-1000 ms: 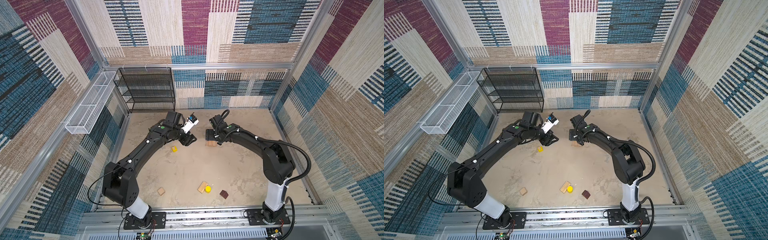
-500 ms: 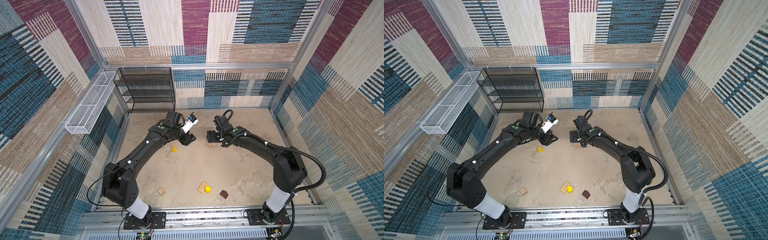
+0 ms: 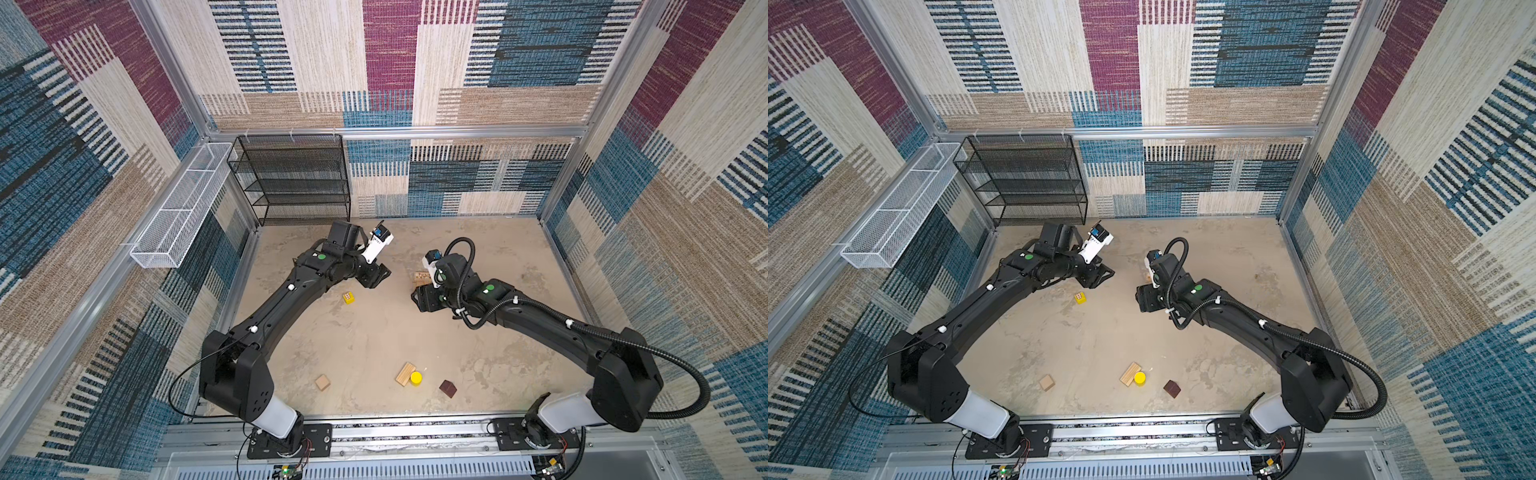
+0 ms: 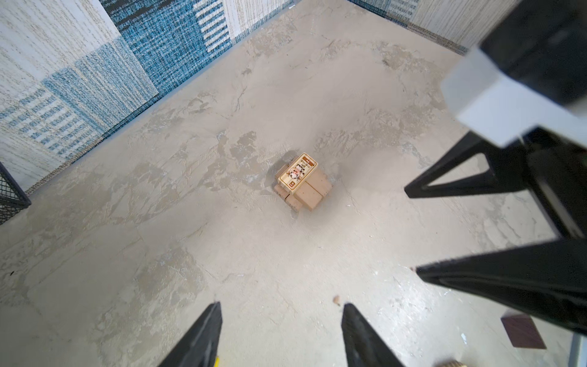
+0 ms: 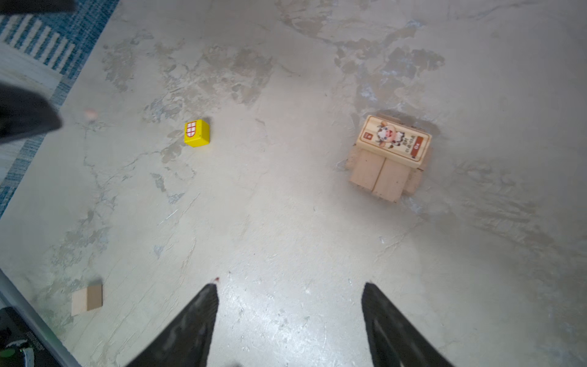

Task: Build the wood block tower
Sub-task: 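Swing the right gripper toward the loose blocks while the left gripper moves nearer, then lower the open right gripper over the long plain wooden block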

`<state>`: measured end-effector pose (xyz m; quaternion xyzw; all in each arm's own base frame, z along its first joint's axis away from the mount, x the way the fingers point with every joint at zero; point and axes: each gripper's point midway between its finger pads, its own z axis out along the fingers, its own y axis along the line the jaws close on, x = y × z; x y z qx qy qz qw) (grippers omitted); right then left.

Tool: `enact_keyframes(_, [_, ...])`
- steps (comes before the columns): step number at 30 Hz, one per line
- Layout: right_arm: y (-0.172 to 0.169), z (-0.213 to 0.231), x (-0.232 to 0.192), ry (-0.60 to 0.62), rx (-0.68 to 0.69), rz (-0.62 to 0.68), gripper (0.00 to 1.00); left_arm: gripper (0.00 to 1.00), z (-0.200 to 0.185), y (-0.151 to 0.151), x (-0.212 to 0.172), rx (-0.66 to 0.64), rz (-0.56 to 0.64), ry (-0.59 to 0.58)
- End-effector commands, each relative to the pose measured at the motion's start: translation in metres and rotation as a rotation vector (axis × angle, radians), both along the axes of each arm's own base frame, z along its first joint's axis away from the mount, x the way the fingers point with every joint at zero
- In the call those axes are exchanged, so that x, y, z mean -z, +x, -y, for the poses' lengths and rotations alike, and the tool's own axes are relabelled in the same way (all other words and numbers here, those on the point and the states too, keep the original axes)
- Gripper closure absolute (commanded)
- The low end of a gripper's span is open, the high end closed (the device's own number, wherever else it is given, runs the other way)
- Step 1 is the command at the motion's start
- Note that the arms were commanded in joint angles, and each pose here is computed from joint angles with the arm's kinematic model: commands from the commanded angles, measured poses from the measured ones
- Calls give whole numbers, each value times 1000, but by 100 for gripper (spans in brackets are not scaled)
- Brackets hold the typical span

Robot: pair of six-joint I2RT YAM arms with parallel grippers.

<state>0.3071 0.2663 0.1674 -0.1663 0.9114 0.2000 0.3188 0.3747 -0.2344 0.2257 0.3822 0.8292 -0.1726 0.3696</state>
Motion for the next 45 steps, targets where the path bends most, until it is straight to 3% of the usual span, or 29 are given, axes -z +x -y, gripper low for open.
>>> enact_keyframes(1, [-5, -8, -17, 30, -36, 87, 27, 35, -1, 6, -12, -44, 25, -35])
enact_keyframes(9, [-57, -13, -23, 74, -166, 117, 29, 36, -3, 7, -25, -84, 55, -73])
enact_keyframes(14, [-86, -8, -28, 90, -209, 139, 32, 37, -10, -3, -27, -153, 7, -117])
enact_keyframes(18, [-106, -8, -32, 163, -271, 137, 40, 39, -14, -26, -20, -148, -52, -139])
enact_keyframes(26, [-125, -13, -6, 129, -319, 26, 44, 42, -36, -85, 9, -60, -48, -80])
enact_keyframes(34, [-149, -25, 9, 88, -356, -43, 47, 42, -45, -131, 49, 59, 31, -90])
enact_keyframes(38, [-151, -23, 22, 26, -332, -78, 48, 40, -28, -167, 47, 304, 58, -146])
enact_keyframes(45, [-161, -31, 35, -41, -374, -96, 41, 37, -17, -194, 47, 476, 73, -208])
